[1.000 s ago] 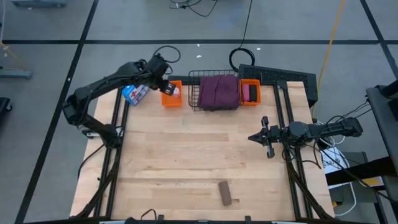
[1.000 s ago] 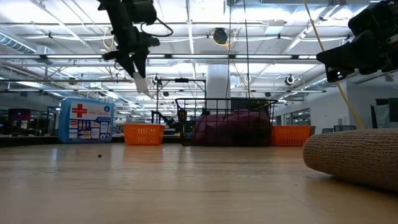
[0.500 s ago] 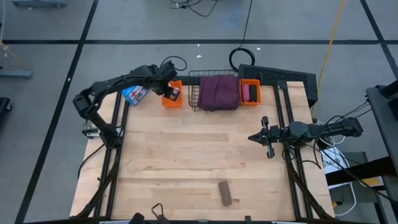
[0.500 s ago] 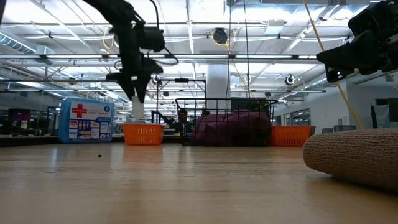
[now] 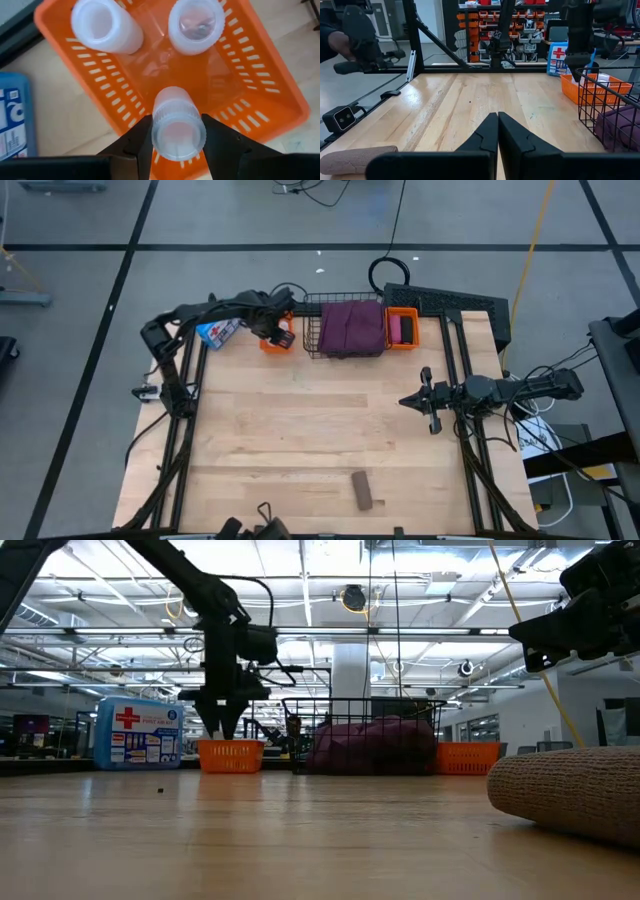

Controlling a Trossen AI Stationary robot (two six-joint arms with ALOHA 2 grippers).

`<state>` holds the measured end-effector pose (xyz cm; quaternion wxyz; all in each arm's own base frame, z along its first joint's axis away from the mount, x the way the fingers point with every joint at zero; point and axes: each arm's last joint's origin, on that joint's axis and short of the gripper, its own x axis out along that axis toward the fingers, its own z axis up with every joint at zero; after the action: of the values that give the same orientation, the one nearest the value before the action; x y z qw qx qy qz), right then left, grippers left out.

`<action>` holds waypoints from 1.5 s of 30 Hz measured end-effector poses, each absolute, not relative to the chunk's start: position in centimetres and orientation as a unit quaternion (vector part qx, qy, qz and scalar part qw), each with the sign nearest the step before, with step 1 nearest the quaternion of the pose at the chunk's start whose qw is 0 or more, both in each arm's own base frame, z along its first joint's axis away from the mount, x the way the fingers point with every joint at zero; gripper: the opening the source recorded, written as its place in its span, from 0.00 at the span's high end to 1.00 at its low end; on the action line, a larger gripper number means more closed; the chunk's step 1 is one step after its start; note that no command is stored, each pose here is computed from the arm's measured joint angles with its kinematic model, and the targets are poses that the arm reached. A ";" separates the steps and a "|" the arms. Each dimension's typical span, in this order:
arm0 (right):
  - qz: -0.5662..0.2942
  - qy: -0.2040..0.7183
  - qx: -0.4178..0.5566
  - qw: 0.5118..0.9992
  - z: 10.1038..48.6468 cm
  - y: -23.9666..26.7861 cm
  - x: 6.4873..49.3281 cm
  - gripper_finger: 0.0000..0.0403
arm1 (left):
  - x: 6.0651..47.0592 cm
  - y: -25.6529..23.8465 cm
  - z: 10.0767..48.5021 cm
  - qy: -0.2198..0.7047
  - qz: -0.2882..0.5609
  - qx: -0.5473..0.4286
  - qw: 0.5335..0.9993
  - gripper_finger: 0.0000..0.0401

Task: Pick & place medical supplies in basket/bin
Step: Put the white pill bottle into the left orange bin

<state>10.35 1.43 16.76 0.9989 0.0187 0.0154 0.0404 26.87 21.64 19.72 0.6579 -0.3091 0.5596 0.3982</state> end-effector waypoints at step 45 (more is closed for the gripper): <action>0.040 0.015 0.019 0.999 16.8 1.4 10.3 1.00 | 27.7 21.3 19.1 0.555 0.397 -0.310 0.662 0.63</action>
<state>10.35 1.43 16.76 0.9989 0.0186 0.0154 0.0405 27.72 21.33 19.08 0.6617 -0.3102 0.5552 0.3971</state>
